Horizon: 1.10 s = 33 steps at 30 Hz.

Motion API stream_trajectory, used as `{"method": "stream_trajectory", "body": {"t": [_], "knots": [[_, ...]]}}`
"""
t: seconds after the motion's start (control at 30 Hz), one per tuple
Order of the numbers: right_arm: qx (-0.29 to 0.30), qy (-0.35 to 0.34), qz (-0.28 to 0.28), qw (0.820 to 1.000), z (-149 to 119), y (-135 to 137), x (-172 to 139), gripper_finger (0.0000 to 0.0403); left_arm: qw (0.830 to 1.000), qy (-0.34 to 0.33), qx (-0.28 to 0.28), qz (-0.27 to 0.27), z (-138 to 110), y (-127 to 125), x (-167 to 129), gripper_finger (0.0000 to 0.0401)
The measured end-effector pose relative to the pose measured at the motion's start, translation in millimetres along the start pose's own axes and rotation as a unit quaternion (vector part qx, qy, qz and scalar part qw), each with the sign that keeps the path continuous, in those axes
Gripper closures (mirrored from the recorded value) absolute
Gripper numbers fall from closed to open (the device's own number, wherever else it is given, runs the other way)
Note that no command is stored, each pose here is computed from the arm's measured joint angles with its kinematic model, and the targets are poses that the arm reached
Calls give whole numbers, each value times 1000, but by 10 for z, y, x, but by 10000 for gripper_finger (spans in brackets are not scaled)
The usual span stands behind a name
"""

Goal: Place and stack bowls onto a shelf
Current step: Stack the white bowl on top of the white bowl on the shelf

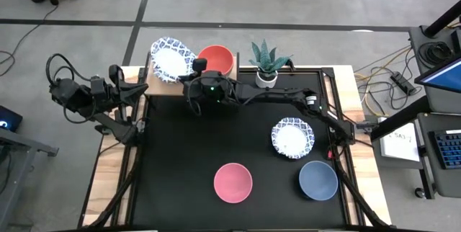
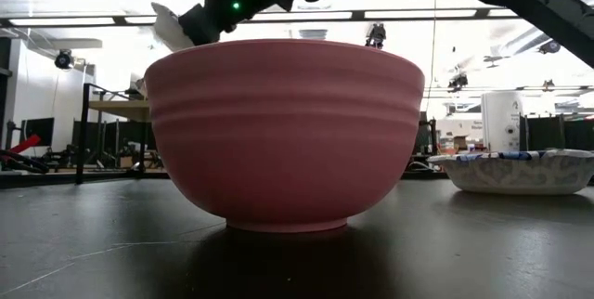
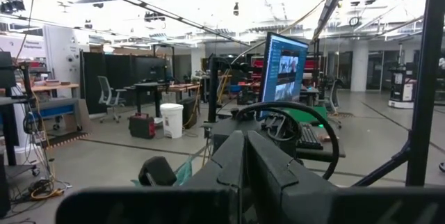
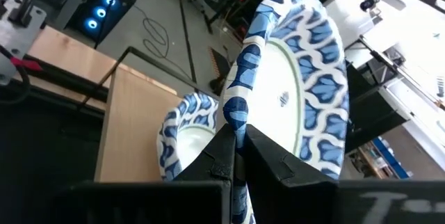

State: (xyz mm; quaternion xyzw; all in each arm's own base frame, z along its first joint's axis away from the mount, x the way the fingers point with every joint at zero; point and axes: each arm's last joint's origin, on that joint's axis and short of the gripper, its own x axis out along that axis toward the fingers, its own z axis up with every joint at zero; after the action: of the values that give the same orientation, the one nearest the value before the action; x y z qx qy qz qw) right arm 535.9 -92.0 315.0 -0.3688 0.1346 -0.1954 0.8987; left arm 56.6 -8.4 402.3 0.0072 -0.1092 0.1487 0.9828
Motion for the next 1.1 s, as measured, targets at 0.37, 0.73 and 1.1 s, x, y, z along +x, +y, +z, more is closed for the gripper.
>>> {"method": "stream_trajectory", "body": {"t": [0.37, 0.73, 1.1], "knots": [[10, 9, 3, 1000, -46, -1, 19, 338, 1000, 0, 7, 0, -1, -1, 1, 401], [40, 14, 10, 999, -28, 27, -1, 257, 1000, 0, 8, 0, -1, -1, 1, 401], [146, -64, 0, 987, 180, -62, -79, 286, 1000, 0, 10, -1, -2, -2, 1, 401]]}}
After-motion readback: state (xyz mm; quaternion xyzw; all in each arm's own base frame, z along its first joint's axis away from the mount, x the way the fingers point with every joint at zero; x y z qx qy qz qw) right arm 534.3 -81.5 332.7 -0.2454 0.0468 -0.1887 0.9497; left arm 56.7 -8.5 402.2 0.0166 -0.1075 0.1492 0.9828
